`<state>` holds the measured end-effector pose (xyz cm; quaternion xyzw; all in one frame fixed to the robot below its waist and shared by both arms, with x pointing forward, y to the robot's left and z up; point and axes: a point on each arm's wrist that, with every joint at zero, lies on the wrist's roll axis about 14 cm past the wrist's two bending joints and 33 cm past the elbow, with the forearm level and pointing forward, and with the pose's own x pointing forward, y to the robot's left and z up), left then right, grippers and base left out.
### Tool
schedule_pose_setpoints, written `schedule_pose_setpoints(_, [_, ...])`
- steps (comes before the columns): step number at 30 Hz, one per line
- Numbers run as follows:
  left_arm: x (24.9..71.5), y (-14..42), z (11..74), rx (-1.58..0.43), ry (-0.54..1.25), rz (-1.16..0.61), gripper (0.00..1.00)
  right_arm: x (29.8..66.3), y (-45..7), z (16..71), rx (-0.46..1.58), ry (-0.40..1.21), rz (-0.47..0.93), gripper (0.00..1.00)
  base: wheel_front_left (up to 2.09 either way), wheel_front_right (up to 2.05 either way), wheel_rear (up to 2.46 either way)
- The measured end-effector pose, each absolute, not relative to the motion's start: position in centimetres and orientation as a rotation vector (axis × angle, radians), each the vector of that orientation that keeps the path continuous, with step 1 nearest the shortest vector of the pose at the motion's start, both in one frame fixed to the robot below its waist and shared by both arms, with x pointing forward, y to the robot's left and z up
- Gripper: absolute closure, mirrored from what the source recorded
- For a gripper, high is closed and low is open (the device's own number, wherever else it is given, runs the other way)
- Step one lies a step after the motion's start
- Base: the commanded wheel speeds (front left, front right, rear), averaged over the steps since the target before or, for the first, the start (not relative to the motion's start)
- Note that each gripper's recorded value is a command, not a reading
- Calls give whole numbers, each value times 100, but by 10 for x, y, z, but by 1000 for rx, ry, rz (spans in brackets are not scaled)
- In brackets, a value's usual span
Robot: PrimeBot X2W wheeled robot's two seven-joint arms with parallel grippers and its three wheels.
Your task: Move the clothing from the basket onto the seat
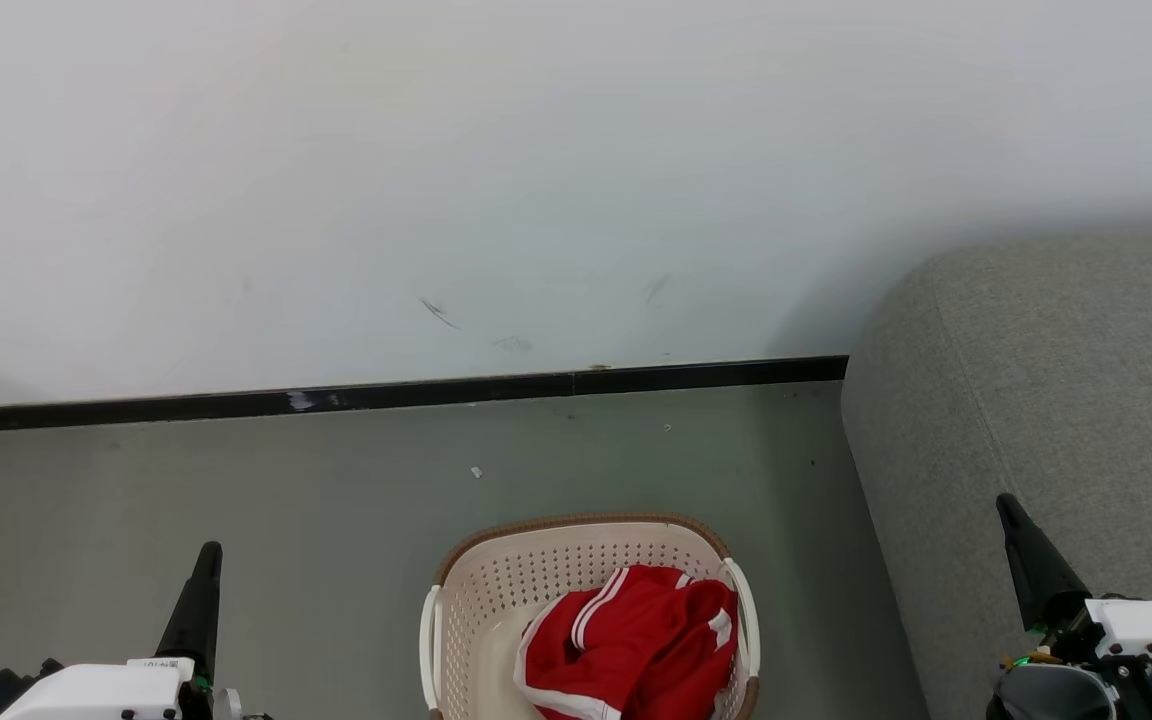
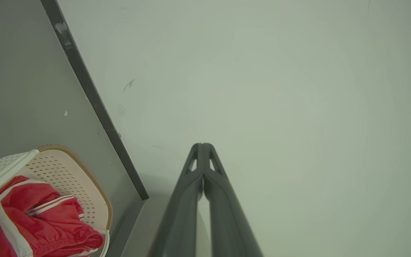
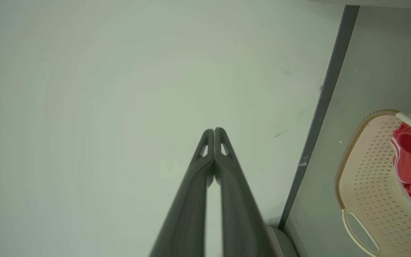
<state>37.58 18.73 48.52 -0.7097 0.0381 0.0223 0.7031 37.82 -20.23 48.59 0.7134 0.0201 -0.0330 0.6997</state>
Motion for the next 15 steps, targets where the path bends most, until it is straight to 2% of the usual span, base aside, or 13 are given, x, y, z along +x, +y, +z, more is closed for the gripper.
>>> schedule_pose_setpoints(4, [376,187,485,-1579,85,50,100,378,-202,486,1589,45,-73,100,0,0,0])
schedule_pose_setpoints(5, [375,187,483,-1580,89,54,0,377,-202,484,1590,49,-79,0,0,0,0])
schedule_pose_setpoints(10, [361,179,456,-1604,158,115,0,361,-192,454,1616,121,-147,0,0,0,0])
schedule_pose_setpoints(15, [361,175,456,-1599,163,113,0,359,-192,453,1604,123,-151,0,0,0,0])
